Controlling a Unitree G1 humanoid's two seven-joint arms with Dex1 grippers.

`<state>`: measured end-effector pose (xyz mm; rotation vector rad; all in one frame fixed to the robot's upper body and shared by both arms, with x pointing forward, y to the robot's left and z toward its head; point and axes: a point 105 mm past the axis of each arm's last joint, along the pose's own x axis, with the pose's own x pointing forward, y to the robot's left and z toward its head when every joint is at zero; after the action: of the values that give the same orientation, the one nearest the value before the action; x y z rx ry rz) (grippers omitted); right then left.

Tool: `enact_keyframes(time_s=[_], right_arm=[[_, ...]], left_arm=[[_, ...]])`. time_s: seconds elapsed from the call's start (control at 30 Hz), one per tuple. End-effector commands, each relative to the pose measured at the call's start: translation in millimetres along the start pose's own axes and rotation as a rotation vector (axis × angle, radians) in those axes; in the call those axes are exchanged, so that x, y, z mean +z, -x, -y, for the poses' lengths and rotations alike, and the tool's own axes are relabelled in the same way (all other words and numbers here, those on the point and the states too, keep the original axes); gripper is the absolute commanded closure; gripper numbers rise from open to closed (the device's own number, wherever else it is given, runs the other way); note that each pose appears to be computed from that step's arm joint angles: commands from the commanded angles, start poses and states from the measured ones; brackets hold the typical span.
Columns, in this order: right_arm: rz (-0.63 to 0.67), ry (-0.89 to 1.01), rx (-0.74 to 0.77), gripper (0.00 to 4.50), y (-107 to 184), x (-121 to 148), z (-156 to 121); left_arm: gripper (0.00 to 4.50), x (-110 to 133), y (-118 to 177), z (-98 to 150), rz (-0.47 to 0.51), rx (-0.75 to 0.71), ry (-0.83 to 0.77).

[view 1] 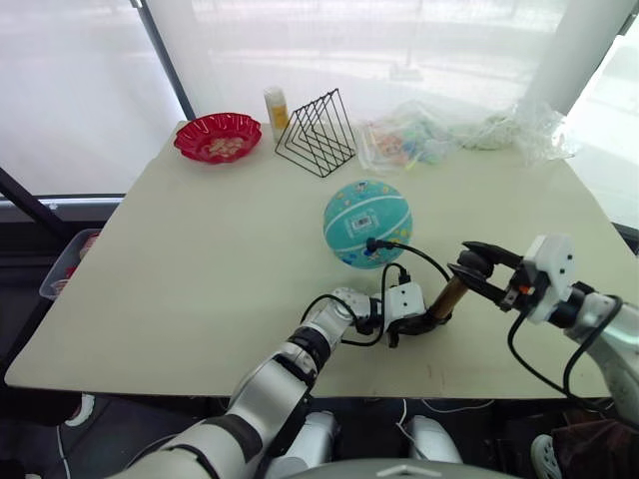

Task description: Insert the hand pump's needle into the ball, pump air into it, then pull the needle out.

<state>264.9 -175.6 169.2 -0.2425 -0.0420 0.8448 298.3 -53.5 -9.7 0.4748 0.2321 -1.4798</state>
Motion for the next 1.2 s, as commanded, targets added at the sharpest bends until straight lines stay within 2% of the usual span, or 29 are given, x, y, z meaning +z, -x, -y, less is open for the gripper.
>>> enact_keyframes(time_s=[0.03,0.2,0.33,0.43,0.47,0.53,0.6,0.67,0.73,1.0,1.13,1.2], right_arm=[[0.165,0.128,0.001,2.6,12,76,8],[0.193,0.194,-0.01,2.6,28,124,18],[0.195,0.228,-0.038,2.6,39,145,24],[0.271,0.235,-0.074,2.6,45,168,28],[0.282,0.218,-0.09,2.6,43,166,30],[0.167,0.203,-0.047,2.6,33,134,23],[0.136,0.173,-0.03,2.6,28,117,19],[0.049,0.113,-0.007,2.6,17,75,10],[0.028,0.026,-0.016,2.6,10,42,4],[-0.055,-0.071,-0.02,2.6,0,-27,-8],[-0.114,-0.117,0.01,2.6,-5,-65,-25],[-0.107,-0.113,-0.005,2.6,-6,-69,-25]], left_arm=[[3.43,-70,4,44,-0.253,-0.101,0.152],[3.43,-70,4,44,-0.253,-0.105,0.149],[3.43,-69,3,44,-0.252,-0.108,0.147],[3.43,-70,4,45,-0.256,-0.112,0.146],[3.43,-71,5,45,-0.257,-0.117,0.147],[3.43,-71,5,46,-0.261,-0.121,0.145],[3.43,-71,5,45,-0.259,-0.118,0.147],[3.43,-70,5,45,-0.257,-0.116,0.148],[3.43,-70,5,44,-0.255,-0.111,0.148],[3.43,-71,6,44,-0.254,-0.107,0.151],[3.43,-72,6,44,-0.252,-0.105,0.154],[3.43,-71,6,44,-0.251,-0.103,0.154]])
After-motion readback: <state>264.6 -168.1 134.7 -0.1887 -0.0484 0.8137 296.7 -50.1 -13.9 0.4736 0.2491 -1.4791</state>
